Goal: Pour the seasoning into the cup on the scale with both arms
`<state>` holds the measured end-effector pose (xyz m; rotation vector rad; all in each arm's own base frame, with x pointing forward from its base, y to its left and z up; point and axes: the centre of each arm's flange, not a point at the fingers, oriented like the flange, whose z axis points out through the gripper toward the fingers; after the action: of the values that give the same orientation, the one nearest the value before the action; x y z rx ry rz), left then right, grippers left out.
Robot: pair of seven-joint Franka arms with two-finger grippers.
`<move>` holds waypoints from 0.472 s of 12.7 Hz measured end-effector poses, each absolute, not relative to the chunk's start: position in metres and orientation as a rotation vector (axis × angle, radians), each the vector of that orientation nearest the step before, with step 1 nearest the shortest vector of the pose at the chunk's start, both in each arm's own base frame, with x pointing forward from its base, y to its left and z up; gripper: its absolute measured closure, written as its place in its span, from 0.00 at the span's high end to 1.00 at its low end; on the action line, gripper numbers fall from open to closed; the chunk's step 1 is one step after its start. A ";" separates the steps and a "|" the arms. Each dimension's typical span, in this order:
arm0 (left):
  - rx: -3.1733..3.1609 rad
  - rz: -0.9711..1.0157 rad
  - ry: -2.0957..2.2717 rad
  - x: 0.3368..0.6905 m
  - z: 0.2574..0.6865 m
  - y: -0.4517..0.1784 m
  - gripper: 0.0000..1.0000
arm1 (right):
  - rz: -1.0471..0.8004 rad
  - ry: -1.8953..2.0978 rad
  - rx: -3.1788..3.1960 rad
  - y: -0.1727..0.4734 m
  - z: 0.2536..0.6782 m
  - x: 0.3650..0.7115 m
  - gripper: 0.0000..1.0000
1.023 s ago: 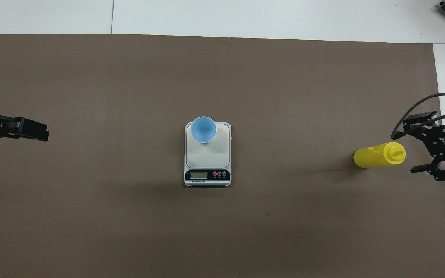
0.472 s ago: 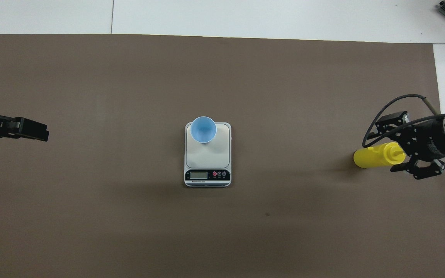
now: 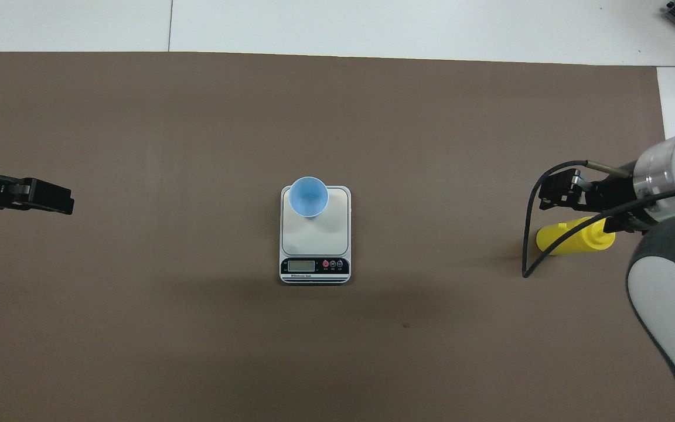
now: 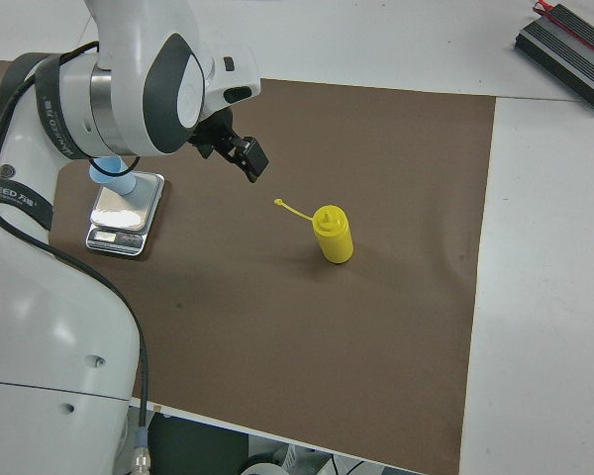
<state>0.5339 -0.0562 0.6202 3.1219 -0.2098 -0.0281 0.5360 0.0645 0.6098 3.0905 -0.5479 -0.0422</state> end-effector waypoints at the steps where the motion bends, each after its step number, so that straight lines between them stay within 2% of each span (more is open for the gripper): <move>1: 3.122 -0.028 -0.210 0.534 0.620 -0.056 1.00 | -0.037 -0.522 3.097 0.065 0.622 0.538 1.00; 4: 3.122 -0.028 -0.210 0.534 0.620 -0.056 1.00 | -0.004 -0.393 3.123 0.063 0.647 0.544 1.00; 6: 3.122 -0.028 -0.210 0.534 0.620 -0.056 1.00 | -0.021 -0.330 3.128 0.063 0.645 0.545 1.00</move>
<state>0.5339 -0.0562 0.6202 3.1219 -0.2098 -0.0281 0.5455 0.0632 0.6454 3.1276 -0.3300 -0.0207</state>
